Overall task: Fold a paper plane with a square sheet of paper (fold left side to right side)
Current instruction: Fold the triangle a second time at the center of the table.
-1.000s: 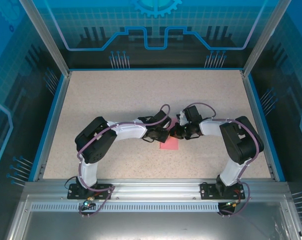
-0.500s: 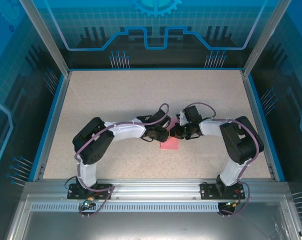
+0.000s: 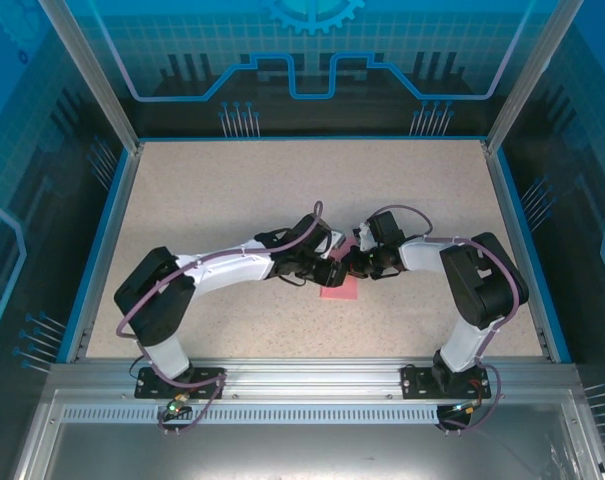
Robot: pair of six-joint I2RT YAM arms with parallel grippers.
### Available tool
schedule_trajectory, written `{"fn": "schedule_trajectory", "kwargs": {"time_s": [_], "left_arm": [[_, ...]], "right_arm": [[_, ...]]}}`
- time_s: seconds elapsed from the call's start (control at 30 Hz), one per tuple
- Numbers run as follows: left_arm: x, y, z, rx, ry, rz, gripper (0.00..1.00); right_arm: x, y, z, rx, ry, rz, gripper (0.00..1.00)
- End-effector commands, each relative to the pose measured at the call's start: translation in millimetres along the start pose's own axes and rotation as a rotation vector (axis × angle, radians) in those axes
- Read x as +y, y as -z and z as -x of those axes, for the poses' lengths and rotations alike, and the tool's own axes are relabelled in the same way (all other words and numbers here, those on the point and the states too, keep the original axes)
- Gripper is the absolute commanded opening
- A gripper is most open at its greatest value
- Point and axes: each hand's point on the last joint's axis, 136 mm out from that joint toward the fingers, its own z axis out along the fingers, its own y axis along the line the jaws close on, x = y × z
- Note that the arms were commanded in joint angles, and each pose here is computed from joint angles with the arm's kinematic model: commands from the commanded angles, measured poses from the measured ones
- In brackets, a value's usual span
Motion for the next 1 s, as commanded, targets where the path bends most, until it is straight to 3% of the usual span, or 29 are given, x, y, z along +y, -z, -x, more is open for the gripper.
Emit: {"fn": "schedule_trajectory", "kwargs": {"time_s": [0.0, 0.33, 0.97], "left_arm": [[-9.9, -14.9, -17.2, 0.091, 0.054, -0.109, 0.37], [11.6, -39.0, -28.8, 0.144, 0.096, -0.078, 0.34], [44.1, -41.4, -44.1, 0.129, 0.187, -0.069, 0.29]], "right_arm": [[-23.1, -6.4, -21.3, 0.072, -0.034, -0.089, 0.00], [-22.8, -5.4, -22.8, 0.078, -0.030, -0.092, 0.00], [-24.2, -5.5, -23.6, 0.083, -0.024, -0.102, 0.00]]}}
